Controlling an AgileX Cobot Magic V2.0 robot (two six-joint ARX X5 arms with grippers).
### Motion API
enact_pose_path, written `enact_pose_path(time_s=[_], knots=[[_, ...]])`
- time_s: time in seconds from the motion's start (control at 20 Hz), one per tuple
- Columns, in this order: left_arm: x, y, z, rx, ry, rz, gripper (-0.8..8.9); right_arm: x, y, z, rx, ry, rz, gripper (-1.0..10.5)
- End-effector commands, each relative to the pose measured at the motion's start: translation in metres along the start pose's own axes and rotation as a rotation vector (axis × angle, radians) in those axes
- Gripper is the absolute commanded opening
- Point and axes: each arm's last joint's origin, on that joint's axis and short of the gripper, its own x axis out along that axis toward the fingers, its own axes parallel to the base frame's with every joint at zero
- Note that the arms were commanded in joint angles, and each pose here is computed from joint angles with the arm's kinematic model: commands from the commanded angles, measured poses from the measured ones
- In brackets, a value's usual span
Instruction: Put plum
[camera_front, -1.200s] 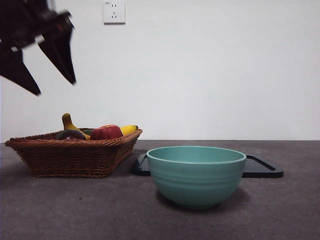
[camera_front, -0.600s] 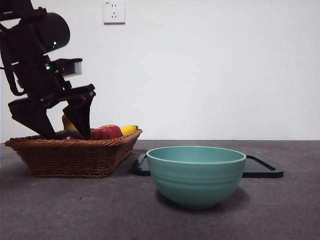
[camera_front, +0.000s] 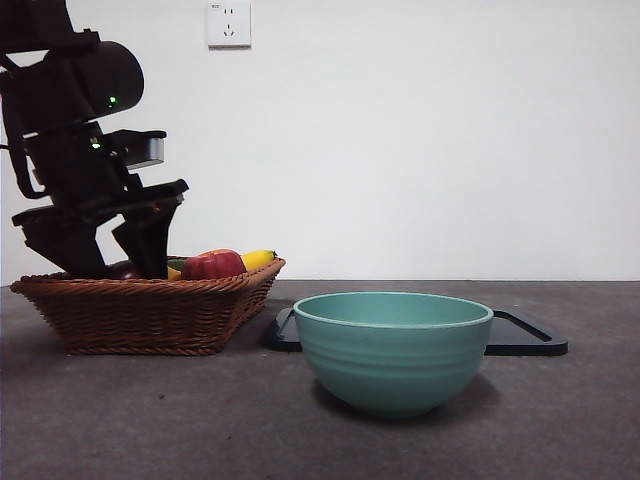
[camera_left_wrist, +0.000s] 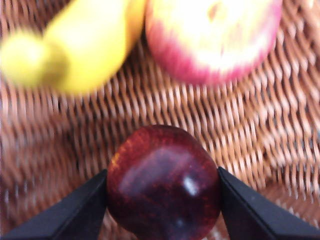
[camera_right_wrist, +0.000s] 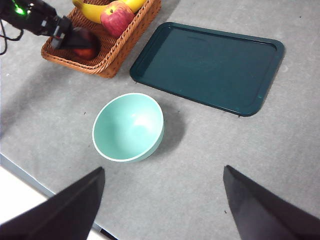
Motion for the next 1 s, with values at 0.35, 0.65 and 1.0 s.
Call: enact_pose_path(time_s=[0.35, 0.65, 1.0], knots=[[-0.118, -0.091, -0.001, 0.246, -0.246, -0.216, 2.7, -0.003, 0.002, 0.004, -0.013, -0.02, 0.005, 3.8], [-0.085, -0.168, -0.017, 0.449, -0.156, -0.355, 2.7, -0.003, 0.002, 0.004, -0.013, -0.02, 0.005, 3.8], [-0.02, -0.201, -0.026, 0.523, -0.046, -0.37, 2.7, -0.003, 0.002, 0.004, -0.013, -0.02, 0.005, 3.8]])
